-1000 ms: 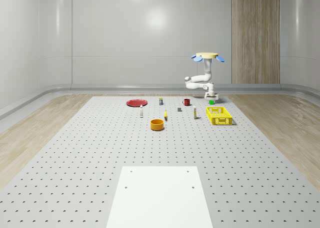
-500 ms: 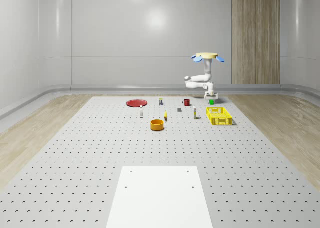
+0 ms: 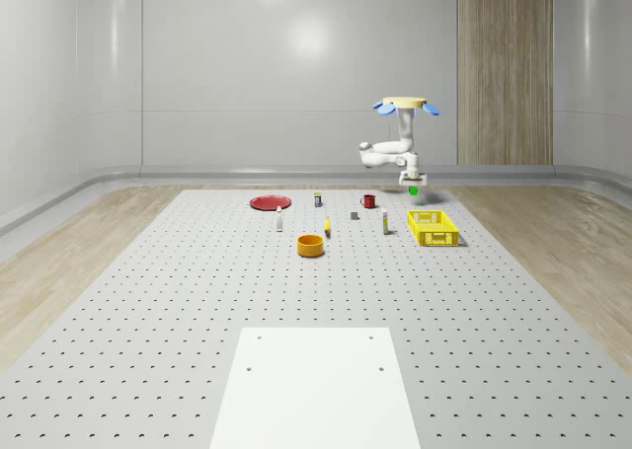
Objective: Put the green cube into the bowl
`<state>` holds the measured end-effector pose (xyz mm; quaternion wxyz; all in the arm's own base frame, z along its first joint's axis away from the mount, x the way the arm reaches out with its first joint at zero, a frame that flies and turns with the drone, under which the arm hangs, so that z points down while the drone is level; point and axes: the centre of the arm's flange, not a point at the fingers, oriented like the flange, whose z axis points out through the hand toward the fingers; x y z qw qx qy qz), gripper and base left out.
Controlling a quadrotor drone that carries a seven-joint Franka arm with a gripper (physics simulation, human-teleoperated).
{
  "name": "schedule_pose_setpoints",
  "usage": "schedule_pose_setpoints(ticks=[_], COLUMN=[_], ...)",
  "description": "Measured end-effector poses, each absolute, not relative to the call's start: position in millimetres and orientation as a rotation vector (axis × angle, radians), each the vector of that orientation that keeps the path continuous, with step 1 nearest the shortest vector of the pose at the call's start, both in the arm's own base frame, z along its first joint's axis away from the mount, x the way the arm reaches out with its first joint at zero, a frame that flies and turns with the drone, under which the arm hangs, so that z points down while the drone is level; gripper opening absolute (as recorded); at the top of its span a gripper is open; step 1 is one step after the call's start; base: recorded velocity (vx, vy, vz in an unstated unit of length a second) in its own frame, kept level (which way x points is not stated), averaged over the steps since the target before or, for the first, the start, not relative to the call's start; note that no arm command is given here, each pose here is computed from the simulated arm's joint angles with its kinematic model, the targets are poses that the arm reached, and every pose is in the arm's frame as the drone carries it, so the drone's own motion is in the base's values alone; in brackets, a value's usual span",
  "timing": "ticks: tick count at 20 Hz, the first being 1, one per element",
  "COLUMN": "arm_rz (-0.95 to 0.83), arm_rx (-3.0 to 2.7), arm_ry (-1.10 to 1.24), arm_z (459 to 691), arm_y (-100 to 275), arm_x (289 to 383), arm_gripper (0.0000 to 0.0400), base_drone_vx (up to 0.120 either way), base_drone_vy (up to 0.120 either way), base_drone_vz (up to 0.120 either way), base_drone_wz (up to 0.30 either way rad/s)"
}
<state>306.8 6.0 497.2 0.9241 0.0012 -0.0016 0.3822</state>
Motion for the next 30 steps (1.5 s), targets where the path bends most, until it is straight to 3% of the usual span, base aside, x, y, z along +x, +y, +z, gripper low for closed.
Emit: schedule_pose_setpoints(ticks=[18, 30], arm_rz=[0.766, 0.764], arm_rx=[0.002, 0.002], arm_ry=[-0.003, -0.003], arm_z=[494.7, 494.7], arm_y=[6.0, 6.1], arm_x=[306.8, 306.8], arm_gripper=[0.0250, 0.0250], base_drone_vx=[0.120, 0.003], base_drone_vy=[-0.120, -0.120], base_drone_vz=[0.084, 0.000], base_drone_wz=[0.000, 0.000])
